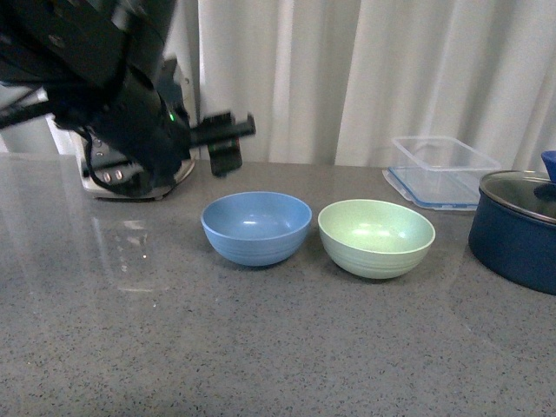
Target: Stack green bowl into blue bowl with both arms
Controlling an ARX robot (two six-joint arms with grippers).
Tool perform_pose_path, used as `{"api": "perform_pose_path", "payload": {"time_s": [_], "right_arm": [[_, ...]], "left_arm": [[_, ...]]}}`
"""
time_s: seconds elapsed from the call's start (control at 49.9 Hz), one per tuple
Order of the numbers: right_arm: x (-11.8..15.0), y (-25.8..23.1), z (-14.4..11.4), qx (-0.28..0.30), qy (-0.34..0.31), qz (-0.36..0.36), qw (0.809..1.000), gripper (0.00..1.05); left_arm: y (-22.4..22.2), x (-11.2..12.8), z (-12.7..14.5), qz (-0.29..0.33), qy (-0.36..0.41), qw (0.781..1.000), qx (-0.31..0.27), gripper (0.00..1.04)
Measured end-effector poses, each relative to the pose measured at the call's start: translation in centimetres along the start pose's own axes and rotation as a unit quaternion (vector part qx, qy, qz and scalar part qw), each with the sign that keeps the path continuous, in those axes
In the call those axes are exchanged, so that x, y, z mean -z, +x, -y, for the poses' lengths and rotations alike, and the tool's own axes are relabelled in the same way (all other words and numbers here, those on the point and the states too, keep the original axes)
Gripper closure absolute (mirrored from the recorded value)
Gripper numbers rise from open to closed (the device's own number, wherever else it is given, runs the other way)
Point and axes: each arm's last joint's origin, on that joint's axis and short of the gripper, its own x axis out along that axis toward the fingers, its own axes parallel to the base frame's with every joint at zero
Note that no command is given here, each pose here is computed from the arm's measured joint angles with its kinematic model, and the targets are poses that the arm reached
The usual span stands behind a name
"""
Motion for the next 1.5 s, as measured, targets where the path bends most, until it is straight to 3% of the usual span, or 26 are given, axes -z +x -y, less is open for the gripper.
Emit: {"api": "perform_pose_path", "payload": {"time_s": [0.06, 0.1, 0.16, 0.241, 0.421, 0.602, 0.943, 1.504], "right_arm": [[0.0, 0.0, 0.0, 0.0, 0.0, 0.0, 1.0, 0.1], [0.0, 0.0, 0.0, 0.0, 0.0, 0.0, 1.0, 0.1], [0.0, 0.0, 0.0, 0.0, 0.0, 0.0, 1.0, 0.1], [0.0, 0.0, 0.0, 0.0, 0.0, 0.0, 1.0, 0.1], [0.0, 0.0, 0.0, 0.0, 0.0, 0.0, 1.0, 0.1], [0.0, 0.0, 0.0, 0.0, 0.0, 0.0, 1.0, 0.1], [0.0, 0.0, 0.0, 0.0, 0.0, 0.0, 1.0, 0.1], [0.0, 0.0, 0.0, 0.0, 0.0, 0.0, 1.0, 0.1]], "left_arm": [[-3.0, -1.3, 0.2, 0.091, 0.042, 0.995, 0.012, 0.18], [-5.3, -2.2, -0.1, 0.156, 0.046, 0.987, -0.014, 0.26], [-7.2, -2.1, -0.7, 0.194, 0.05, 0.979, -0.022, 0.35], [-8.8, -0.8, -1.8, 0.209, 0.058, 0.976, -0.023, 0.45], [-10.3, 5.6, -5.4, 0.161, 0.077, 0.983, -0.039, 0.74], [-13.1, 8.7, -7.5, 0.161, 0.078, 0.983, -0.044, 1.02], [-16.9, 12.7, -9.6, 0.156, 0.081, 0.983, -0.042, 1.01], [-21.2, 16.4, -11.6, 0.16, 0.08, 0.983, -0.044, 1.01]]}}
